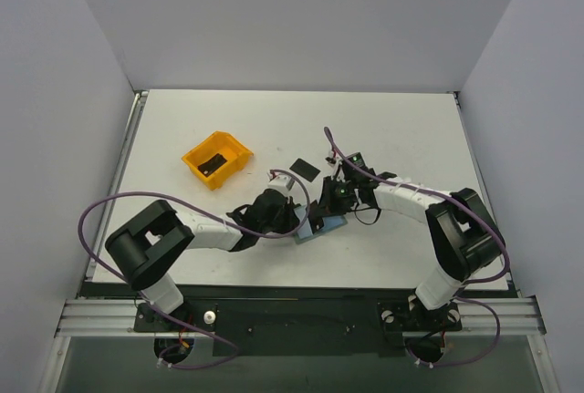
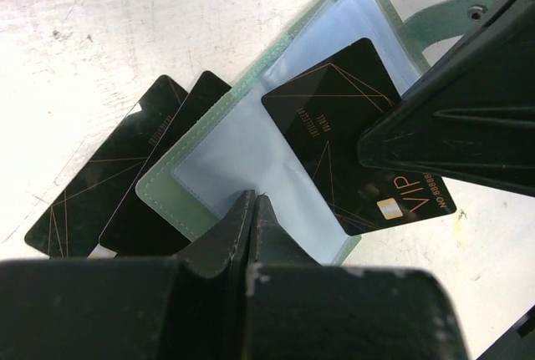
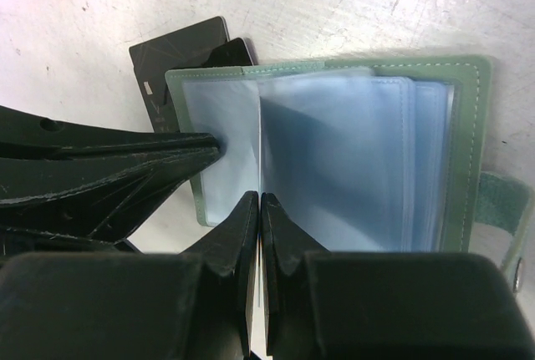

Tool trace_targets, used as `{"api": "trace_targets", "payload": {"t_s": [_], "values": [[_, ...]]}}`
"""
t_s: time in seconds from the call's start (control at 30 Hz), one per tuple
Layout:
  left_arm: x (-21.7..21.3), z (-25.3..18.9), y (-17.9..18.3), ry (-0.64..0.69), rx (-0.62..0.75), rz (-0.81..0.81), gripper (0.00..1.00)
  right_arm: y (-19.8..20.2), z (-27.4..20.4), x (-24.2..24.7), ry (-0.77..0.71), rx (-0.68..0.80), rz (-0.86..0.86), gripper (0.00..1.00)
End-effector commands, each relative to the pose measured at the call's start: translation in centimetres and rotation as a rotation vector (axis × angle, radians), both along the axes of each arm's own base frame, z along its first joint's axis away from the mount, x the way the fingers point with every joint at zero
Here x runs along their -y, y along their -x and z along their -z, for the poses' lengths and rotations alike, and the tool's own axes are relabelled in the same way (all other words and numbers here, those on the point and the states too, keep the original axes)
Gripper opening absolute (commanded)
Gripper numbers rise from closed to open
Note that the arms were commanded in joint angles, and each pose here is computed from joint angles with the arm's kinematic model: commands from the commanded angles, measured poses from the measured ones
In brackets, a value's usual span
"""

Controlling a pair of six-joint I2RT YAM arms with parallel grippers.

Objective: Put the credit cards into the card holder
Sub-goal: Open the card holder at the center of the board, then insert the credit card into the card holder.

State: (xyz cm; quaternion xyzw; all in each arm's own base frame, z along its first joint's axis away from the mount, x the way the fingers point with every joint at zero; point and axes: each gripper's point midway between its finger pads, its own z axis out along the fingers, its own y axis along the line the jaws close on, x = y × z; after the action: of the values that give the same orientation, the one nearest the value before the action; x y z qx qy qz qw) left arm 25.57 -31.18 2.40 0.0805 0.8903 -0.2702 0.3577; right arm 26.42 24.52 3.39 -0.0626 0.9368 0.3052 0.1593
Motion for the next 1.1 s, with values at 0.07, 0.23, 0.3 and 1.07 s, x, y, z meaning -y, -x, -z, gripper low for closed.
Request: {"api": "trace_targets", "payload": {"t_s": [0.07, 0.23, 0.3, 1.07], "values": [[-1.7, 3.4, 0.9, -0.153, -0.053, 0.068, 0.0, -0.3, -0.1, 1.8, 0.06, 0.037, 0.027, 0.0], [-1.5, 3.8, 0.6, -0.177, -0.056, 0.076, 0.0, 0.0, 0.3, 3.9, 0.161, 0.025, 0.062, 0.0], [-1.4, 3.9, 0.5, -0.181, -0.058, 0.075, 0.0, 0.2, 0.4, 4.3, 0.186, 0.019, 0.07, 0.0], [-0.8, 4.0, -2.0, -0.247, -0.015, 0.061, 0.0, 0.3, -1.4, 5.4, 0.054, 0.078, 0.28, 0.0]]}}
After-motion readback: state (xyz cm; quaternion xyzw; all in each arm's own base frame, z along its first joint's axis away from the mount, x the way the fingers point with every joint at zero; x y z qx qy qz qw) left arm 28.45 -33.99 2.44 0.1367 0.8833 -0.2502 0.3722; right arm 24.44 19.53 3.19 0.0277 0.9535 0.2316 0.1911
